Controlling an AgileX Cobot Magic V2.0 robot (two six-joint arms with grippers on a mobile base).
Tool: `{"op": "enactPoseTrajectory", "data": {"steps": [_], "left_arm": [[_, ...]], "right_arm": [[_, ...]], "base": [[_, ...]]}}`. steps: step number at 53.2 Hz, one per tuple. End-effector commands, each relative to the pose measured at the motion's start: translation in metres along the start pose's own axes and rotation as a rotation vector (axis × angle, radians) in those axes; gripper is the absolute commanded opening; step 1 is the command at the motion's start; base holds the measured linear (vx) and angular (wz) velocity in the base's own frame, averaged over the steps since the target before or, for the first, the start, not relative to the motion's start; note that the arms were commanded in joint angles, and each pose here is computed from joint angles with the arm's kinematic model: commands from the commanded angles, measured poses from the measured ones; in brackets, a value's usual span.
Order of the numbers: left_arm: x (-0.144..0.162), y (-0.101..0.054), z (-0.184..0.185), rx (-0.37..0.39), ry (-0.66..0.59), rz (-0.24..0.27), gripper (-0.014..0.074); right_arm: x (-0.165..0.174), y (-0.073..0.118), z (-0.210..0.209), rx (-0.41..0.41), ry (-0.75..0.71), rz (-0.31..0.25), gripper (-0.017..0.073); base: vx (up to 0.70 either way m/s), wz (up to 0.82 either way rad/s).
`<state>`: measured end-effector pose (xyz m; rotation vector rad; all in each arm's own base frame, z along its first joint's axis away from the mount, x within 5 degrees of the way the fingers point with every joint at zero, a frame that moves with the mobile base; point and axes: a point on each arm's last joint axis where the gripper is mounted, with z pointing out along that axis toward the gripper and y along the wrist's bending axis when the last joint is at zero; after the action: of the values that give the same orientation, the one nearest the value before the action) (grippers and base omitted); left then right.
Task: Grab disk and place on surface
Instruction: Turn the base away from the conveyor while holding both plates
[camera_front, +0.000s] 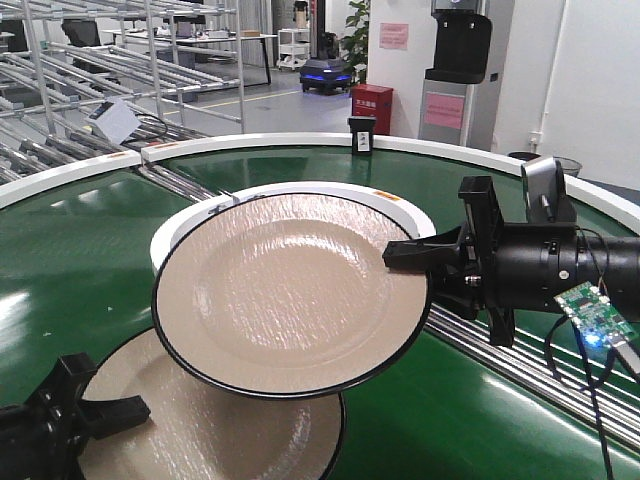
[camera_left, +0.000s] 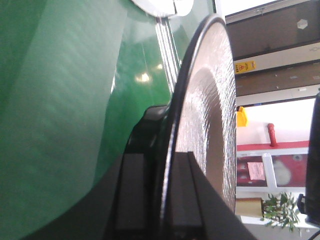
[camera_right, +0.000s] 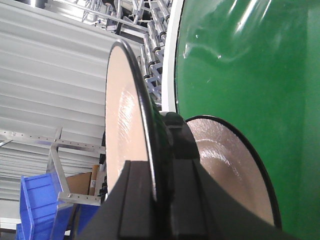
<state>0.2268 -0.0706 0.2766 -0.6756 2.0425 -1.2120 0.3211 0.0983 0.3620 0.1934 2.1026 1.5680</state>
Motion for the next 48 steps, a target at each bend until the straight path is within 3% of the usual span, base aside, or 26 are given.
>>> {"op": "enactPoseTrajectory", "data": {"steps": [1,26,48], "left_arm": [[-0.0033,-0.0242,-0.0067,0.117,-0.001,-0.049,0.0001],[-0.0033,-0.0242,-0.0067,0.117,-0.001,-0.049,0.0001],[-0.0033,-0.0242,-0.0067,0.117,-0.001,-0.049,0.0001]], "right_arm": [[-0.0022,0.0381,-0.0141,-0.149,-0.057,-0.003,-0.0008],[-0.0022,0.0381,-0.0141,-0.149,-0.057,-0.003,-0.0008],[-0.0022,0.0381,-0.0141,-0.149,-0.057,-0.003,-0.0008]], "base": [[-0.23,-0.08],[-0.26,-0.23],[-0.22,-0.52]]}}
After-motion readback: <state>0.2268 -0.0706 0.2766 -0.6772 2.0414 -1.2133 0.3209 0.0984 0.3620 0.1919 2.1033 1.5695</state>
